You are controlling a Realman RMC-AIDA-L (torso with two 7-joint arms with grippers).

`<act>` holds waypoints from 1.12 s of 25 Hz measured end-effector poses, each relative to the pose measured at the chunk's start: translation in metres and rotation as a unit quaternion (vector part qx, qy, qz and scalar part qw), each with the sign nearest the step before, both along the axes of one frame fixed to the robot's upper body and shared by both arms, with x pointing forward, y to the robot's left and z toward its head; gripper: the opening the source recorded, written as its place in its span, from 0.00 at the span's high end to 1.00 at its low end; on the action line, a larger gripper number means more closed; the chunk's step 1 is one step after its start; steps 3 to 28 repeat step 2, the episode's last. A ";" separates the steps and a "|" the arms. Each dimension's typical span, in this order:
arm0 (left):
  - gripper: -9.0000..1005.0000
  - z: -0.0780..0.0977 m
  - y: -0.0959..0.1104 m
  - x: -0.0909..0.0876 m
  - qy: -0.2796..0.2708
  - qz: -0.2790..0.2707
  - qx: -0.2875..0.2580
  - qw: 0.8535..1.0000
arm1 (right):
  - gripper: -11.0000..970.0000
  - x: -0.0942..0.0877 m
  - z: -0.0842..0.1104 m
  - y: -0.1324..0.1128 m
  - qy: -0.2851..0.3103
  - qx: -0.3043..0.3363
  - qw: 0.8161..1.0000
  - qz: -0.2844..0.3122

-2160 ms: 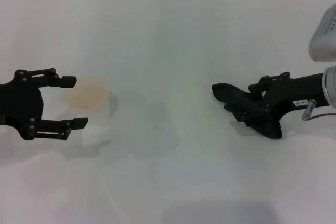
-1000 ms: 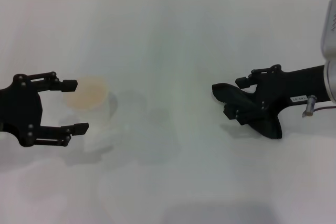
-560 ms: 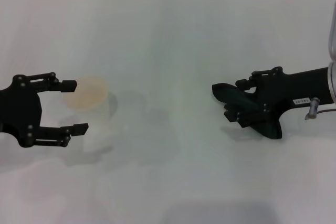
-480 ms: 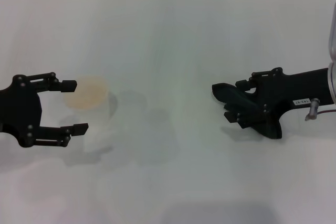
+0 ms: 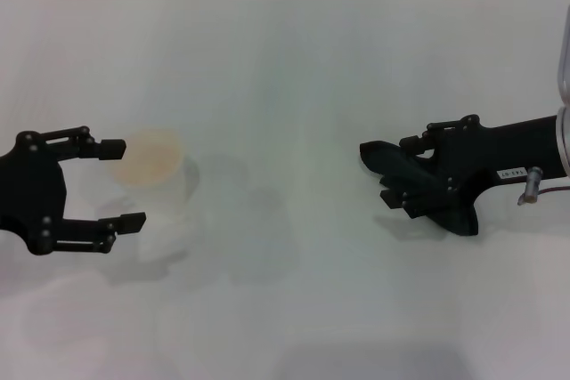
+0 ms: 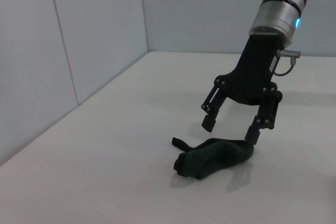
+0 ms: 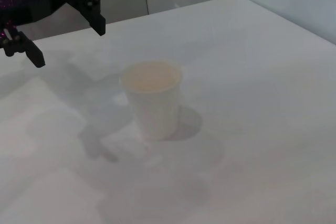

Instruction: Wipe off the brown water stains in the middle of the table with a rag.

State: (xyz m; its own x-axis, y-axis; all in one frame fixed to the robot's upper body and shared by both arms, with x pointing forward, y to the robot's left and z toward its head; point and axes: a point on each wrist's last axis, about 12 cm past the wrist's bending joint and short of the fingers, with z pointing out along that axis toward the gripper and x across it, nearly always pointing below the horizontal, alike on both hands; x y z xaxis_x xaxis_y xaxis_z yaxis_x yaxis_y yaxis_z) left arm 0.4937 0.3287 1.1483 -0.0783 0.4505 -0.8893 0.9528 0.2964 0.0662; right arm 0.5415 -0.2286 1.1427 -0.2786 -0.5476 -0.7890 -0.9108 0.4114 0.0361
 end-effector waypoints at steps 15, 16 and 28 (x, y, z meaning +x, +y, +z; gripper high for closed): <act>0.14 0.000 0.000 0.000 0.000 0.000 0.000 1.000 | 0.17 0.000 0.000 0.000 0.000 0.000 1.000 0.000; 0.14 0.000 0.000 0.000 0.000 0.000 0.000 1.000 | 0.17 0.000 0.000 0.000 0.000 0.000 1.000 0.000; 0.14 0.000 0.000 0.000 0.000 0.000 0.000 1.000 | 0.17 0.000 0.000 0.000 0.000 0.000 1.000 0.000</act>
